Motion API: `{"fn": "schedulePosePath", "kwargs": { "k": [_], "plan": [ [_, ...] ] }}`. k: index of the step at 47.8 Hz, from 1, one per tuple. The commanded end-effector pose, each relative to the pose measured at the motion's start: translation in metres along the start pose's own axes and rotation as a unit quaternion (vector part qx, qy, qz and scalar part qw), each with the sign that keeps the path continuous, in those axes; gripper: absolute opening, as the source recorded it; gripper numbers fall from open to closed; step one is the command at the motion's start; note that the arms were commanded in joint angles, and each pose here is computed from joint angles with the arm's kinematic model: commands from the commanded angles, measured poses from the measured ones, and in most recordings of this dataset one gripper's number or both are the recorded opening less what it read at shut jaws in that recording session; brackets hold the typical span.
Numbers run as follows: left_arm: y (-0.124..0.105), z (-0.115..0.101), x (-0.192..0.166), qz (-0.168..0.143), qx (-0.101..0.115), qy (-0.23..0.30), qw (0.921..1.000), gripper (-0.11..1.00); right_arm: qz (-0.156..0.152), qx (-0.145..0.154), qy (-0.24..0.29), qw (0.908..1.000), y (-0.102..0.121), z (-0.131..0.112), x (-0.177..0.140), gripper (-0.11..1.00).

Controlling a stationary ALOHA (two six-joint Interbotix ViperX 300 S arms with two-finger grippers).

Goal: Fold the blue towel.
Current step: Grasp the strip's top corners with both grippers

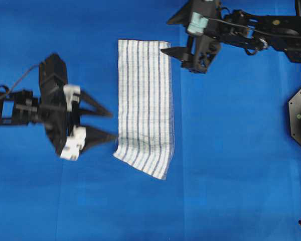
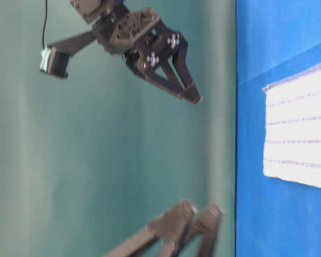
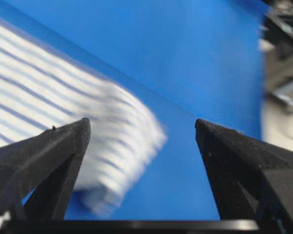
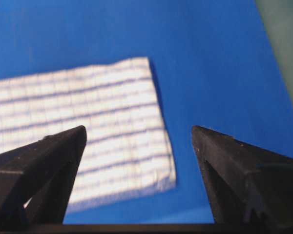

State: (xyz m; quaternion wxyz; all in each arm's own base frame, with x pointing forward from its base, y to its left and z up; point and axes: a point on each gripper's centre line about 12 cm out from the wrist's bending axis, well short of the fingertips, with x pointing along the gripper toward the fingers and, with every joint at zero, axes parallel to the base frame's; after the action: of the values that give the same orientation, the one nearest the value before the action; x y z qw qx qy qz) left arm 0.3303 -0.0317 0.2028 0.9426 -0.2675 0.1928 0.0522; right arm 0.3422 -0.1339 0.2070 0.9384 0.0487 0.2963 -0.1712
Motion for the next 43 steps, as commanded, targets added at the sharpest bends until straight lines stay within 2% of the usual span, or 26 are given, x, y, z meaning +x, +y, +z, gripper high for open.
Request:
{"fn": "schedulePosePath", "kwargs": {
  "k": [1,6,10,22,28,43],
  "plan": [
    [0.011,0.021,-0.002,0.015,0.031,-0.031,0.9989,0.83,-0.002,0.005,-0.019,0.9998,-0.001,0.005,-0.013,0.92],
    [0.032,0.037,0.001,0.049,0.084,-0.044,0.9943,0.83,-0.002,0.012,-0.016,0.9998,-0.001,-0.002,-0.02,0.91],
    [0.041,0.045,0.003,0.066,0.111,-0.048,0.9905,0.83,-0.002,0.015,-0.016,0.9998,-0.001,-0.005,-0.024,0.91],
    [0.055,0.056,0.009,0.088,0.143,-0.048,0.9846,0.83,-0.002,0.016,-0.016,0.9997,-0.001,-0.01,-0.028,0.91],
    [0.063,0.062,0.012,0.101,0.143,-0.051,0.9833,0.83,-0.003,0.016,-0.02,0.9997,-0.001,-0.009,-0.025,0.91],
    [0.105,0.07,0.02,0.156,0.122,-0.047,0.9791,0.83,-0.014,0.02,-0.008,0.9997,-0.007,-0.02,0.002,0.91]
  ]
}}
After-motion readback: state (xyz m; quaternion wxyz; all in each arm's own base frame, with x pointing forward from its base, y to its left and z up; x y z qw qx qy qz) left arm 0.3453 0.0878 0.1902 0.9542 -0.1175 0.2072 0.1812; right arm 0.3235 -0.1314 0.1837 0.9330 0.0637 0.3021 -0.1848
